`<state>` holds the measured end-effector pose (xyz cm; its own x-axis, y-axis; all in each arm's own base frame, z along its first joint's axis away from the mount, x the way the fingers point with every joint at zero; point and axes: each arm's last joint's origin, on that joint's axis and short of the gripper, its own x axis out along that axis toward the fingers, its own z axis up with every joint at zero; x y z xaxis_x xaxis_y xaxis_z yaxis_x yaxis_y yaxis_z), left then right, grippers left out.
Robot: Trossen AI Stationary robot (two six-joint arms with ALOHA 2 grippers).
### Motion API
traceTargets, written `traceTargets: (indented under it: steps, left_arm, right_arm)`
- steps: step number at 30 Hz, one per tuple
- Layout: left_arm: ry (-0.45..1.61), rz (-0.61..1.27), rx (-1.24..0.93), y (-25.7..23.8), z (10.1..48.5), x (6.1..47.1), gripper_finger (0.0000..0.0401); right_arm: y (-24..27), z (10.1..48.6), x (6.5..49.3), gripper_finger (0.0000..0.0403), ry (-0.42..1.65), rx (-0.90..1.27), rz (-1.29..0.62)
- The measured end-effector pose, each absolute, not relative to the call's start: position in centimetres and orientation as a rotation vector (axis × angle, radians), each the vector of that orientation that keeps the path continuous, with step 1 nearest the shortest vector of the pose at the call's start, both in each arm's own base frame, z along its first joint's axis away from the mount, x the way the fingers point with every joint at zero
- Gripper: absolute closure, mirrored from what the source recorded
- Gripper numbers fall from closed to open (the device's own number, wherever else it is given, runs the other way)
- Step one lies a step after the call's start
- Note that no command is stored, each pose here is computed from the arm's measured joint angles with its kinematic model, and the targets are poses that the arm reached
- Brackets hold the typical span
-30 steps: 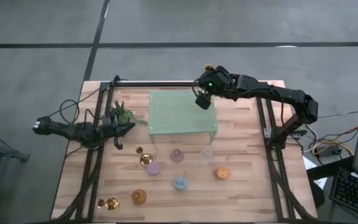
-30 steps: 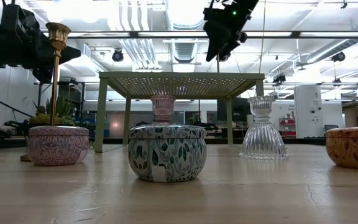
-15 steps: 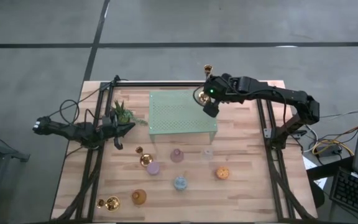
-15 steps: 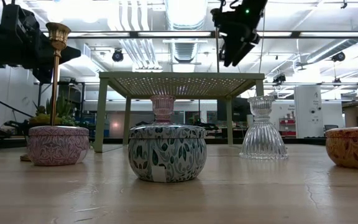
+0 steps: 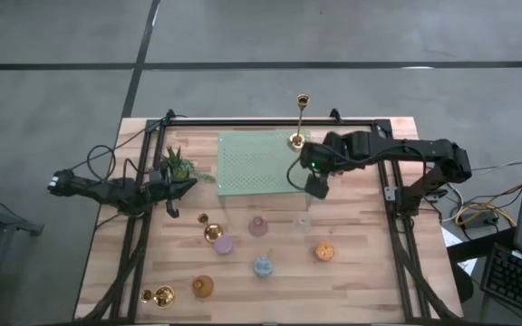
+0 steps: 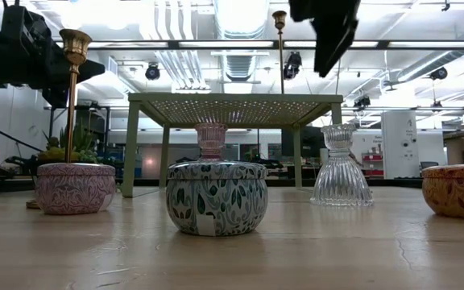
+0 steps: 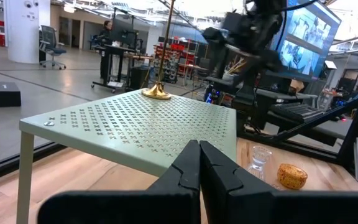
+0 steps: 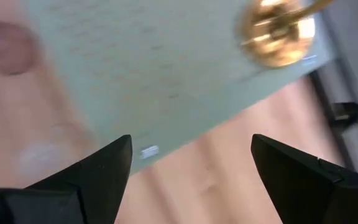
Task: Pick & Place candle stick holders
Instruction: Put the yellow scented candle on the shelf
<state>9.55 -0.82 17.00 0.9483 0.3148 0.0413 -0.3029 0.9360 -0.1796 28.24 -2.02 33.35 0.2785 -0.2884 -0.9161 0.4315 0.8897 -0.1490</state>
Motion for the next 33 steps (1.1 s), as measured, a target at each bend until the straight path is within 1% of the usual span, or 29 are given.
traceTargets:
  steps: [3, 8, 13, 19, 26, 33]
  left_arm:
    - [-0.07, 0.316, -0.172, -0.8, 17.0, 9.6, 0.0398]
    - [-0.07, 0.315, -0.172, -0.8, 17.0, 9.6, 0.0398]
    - [-0.07, 0.315, -0.172, -0.8, 17.0, 9.6, 0.0398]
    - [-0.07, 0.315, -0.172, -0.8, 17.0, 9.6, 0.0398]
    - [-0.07, 0.315, -0.172, -0.8, 17.0, 9.6, 0.0398]
    - [-0.07, 0.315, -0.172, -0.8, 17.0, 9.6, 0.0398]
  right_arm:
    - [0.2, 33.4, 28.2, 0.0076, 1.193, 0.184, -0.424]
    - [4.7, 32.5, 28.6, 0.0079, 1.219, 0.164, -0.345]
    - [9.0, 31.2, 28.4, 0.0079, 1.244, 0.174, -0.32]
    - [13.3, 28.8, 27.7, 0.0068, 1.296, 0.187, -0.329]
    - [16.3, 25.3, 28.0, 0.0062, 1.328, 0.25, -0.303]
    - [16.8, 21.9, 27.5, 0.0069, 1.377, 0.268, -0.282]
